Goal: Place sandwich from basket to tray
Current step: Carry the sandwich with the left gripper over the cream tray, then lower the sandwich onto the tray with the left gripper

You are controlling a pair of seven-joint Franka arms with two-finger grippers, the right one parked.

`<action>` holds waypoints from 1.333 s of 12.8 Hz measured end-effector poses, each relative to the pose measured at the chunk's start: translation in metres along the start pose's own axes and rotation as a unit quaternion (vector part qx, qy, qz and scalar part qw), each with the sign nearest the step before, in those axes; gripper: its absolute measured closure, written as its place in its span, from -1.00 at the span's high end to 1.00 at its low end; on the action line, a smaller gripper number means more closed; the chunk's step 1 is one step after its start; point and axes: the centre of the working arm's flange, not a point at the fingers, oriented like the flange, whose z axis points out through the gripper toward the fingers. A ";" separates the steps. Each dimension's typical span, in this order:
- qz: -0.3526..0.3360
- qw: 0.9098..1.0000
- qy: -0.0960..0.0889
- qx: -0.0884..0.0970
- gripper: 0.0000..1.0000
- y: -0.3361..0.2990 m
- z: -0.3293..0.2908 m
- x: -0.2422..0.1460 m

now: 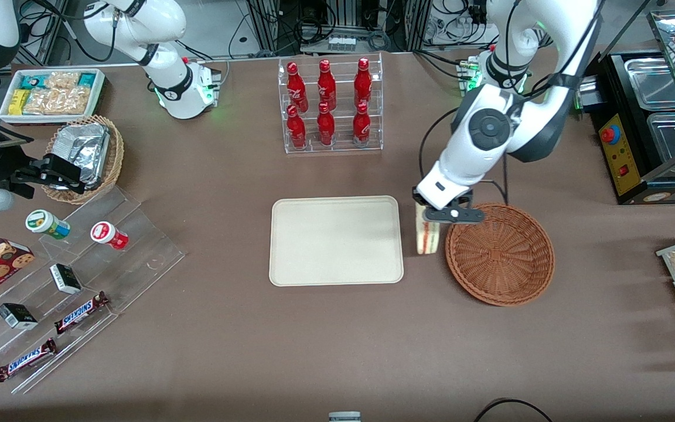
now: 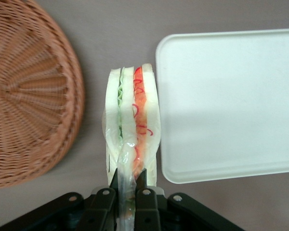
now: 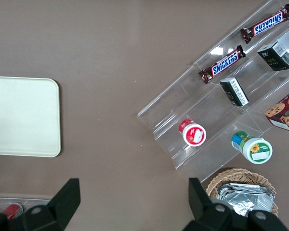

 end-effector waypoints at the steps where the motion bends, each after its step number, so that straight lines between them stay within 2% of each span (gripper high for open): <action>1: -0.003 1.000 -0.001 -0.001 -0.73 0.012 0.002 -0.001; 6: -0.034 0.999 0.012 0.020 -0.73 0.067 0.022 0.000; 11: -0.067 0.998 0.013 0.013 -0.73 0.100 0.034 0.004; 15: -0.073 0.997 0.002 0.009 -0.73 0.122 0.054 0.008; 17: -0.063 0.998 -0.004 0.015 -0.73 0.128 0.070 0.006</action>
